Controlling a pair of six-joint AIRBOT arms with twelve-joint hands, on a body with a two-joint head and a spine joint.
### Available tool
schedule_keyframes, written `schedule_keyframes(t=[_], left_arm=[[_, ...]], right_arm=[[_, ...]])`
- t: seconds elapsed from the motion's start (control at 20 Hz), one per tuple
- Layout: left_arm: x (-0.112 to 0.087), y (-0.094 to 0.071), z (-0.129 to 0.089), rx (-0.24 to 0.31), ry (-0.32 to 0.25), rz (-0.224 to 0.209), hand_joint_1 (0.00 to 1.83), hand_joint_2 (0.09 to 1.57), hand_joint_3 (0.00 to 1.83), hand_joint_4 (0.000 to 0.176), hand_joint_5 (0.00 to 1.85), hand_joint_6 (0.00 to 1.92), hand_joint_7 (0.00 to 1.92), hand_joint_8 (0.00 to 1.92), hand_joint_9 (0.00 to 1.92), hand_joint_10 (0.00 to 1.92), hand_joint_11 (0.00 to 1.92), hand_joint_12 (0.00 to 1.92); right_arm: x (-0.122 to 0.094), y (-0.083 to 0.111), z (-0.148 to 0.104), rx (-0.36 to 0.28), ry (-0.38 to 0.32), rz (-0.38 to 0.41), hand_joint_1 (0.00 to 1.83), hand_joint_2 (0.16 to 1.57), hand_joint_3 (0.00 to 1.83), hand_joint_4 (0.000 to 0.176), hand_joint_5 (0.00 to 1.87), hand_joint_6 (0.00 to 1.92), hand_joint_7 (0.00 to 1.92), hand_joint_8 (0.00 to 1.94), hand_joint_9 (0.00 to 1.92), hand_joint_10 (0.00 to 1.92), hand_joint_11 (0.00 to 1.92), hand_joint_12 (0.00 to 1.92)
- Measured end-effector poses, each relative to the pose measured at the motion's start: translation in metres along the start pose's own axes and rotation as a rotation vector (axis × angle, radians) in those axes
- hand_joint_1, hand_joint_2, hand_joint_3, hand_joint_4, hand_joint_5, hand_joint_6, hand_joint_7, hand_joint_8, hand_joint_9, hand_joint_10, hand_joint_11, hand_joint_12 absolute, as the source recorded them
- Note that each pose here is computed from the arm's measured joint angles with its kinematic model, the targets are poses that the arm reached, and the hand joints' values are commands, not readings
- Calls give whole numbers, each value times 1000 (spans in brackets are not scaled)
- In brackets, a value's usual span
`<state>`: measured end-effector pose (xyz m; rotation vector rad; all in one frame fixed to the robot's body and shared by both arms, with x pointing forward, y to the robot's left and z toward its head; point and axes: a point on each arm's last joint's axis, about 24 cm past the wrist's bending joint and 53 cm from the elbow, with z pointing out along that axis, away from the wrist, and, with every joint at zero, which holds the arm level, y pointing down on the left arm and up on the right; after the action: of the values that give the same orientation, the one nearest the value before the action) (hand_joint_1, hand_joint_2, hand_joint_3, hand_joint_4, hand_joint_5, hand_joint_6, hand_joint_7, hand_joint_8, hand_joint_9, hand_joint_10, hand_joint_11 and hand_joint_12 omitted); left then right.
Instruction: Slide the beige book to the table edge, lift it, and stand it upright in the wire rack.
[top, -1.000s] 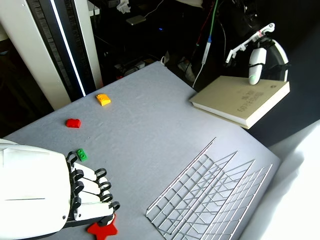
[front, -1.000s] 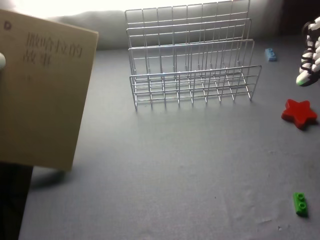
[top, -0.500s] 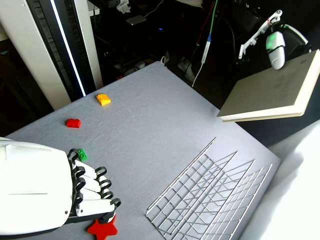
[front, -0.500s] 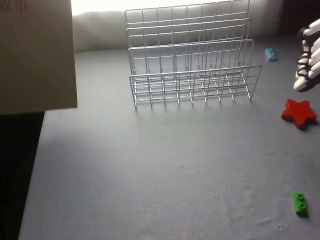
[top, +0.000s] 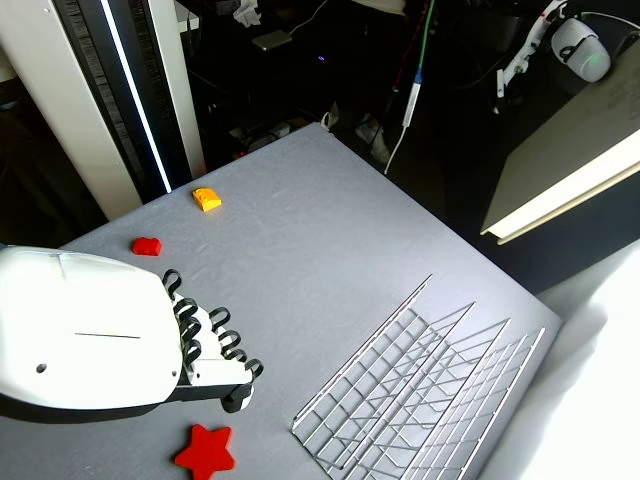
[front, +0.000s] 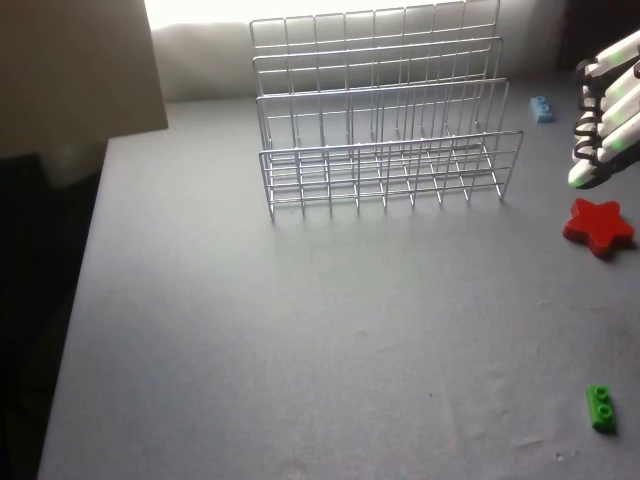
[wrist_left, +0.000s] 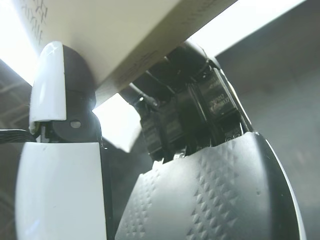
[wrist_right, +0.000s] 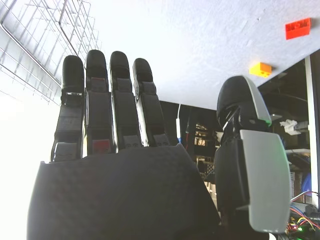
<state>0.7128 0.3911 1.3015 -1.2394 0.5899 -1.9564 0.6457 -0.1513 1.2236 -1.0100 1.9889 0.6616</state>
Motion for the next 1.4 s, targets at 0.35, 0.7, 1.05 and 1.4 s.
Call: schedule_keyframes(t=[0.35, 0.7, 1.05, 1.4], left_arm=[[64, 15, 14, 0, 213, -4, 1487, 1155, 2, 0, 881, 1015, 771, 1258, 823, 1293, 735, 1597], [105, 35, 17, -12, 321, -62, 1488, 1148, 0, 0, 903, 976, 786, 1239, 842, 1263, 754, 1578], [134, 62, 28, -2, 376, -124, 1483, 1152, 3, 0, 868, 1031, 758, 1270, 814, 1293, 800, 1532], [153, 90, 36, 2, 390, -189, 1382, 1160, 2, 0, 905, 1017, 782, 1269, 845, 1335, 826, 1321]], right_arm=[[1, -17, -5, 29, -1, -5, 226, 1146, 0, 0, 337, 3, 371, 3, 368, 3, 0, 933], [4, -47, -7, 184, 36, -21, 245, 1142, 0, 0, 361, 5, 374, 3, 366, 2, 0, 947], [1, -99, -25, 409, -49, 328, 258, 1143, 0, 0, 368, 4, 389, 4, 392, 6, 0, 993], [-2, -100, -25, 408, -97, 503, 264, 1145, 0, 0, 350, 0, 379, 2, 385, 1, 0, 1011]])
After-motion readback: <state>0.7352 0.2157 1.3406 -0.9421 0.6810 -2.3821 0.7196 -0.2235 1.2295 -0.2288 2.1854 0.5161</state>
